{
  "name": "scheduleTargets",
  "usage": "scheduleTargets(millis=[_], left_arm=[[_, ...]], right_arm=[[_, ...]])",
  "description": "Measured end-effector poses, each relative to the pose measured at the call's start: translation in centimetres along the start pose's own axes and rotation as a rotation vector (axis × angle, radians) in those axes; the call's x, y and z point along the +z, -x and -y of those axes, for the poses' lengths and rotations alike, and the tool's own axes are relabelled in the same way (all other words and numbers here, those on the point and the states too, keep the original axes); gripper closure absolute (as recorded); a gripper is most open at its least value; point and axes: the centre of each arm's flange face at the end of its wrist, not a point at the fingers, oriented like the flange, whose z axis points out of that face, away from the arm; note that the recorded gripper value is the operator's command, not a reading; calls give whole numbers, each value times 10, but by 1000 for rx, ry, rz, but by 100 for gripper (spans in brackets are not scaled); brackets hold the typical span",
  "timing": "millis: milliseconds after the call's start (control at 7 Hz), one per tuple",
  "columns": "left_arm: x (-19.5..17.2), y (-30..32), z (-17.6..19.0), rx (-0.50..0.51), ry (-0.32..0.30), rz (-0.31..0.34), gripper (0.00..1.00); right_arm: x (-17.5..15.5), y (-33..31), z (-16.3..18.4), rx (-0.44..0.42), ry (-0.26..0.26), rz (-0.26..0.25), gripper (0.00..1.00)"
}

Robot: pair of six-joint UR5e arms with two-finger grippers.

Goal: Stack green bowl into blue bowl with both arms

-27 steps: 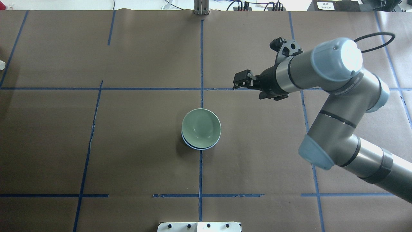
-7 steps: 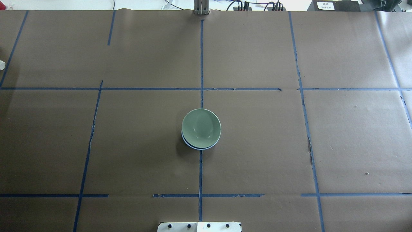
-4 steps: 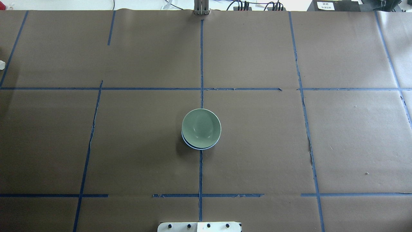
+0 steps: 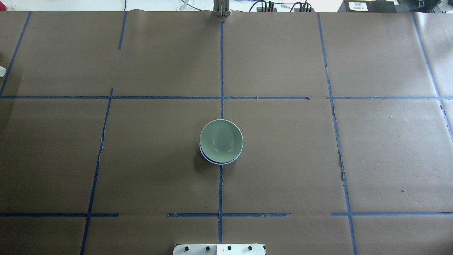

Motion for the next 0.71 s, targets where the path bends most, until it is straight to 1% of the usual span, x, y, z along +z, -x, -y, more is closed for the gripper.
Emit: scheduleTargets(millis=[714], left_arm=[[0,-1,0,2,-1,0,0]], right_arm=[[-1,1,1,1,-2,0,0]])
